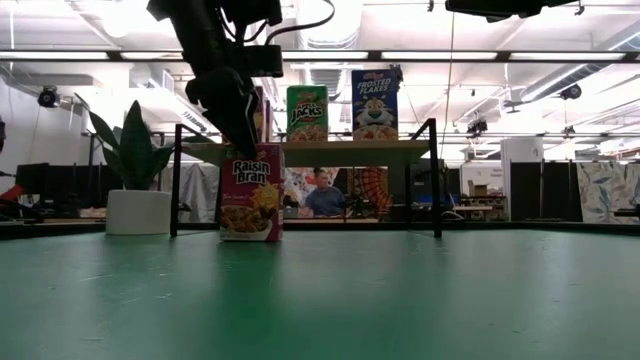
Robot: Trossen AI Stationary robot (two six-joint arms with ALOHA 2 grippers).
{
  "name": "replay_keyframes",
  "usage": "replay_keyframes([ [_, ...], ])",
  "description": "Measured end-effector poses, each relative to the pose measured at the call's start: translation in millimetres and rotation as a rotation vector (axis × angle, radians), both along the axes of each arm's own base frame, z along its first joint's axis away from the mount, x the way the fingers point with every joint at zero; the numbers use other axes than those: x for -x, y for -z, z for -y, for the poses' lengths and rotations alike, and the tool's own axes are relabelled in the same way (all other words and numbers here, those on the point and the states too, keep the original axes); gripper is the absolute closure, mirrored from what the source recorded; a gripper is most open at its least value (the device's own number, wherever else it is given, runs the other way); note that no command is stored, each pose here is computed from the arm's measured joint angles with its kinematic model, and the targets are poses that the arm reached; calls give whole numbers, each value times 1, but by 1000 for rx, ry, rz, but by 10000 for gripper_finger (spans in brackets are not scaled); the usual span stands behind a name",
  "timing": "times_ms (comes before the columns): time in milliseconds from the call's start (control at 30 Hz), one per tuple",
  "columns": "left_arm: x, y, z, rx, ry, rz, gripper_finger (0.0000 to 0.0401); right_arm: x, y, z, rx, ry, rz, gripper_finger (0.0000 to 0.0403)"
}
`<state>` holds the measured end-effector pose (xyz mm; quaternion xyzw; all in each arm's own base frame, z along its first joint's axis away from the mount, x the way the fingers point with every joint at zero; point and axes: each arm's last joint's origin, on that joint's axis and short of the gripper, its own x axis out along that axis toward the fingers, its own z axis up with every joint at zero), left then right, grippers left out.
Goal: Stack cereal on shelf
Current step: Put the pink cereal box on the shelf aligned with the other pink cereal boxes
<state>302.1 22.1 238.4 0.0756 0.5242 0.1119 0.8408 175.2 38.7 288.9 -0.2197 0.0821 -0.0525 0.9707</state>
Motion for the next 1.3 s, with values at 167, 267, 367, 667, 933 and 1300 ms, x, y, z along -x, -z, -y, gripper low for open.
replay_keyframes([
  [167,0,0,0,2,-5,1,217,0,0,0,0,0,0,360],
  [267,0,0,0,4,-9,3,224,0,0,0,0,0,0,360],
  [367,0,-1,0,5,-9,2,229,0,0,0,0,0,0,360],
  [667,2,-31,10,22,79,12,230,0,0,0,0,0,-1,360],
  [933,14,-93,13,-13,186,-24,230,0,0,0,0,0,-1,360],
  [1300,47,-168,1,-105,263,36,230,0,0,0,0,0,0,360],
])
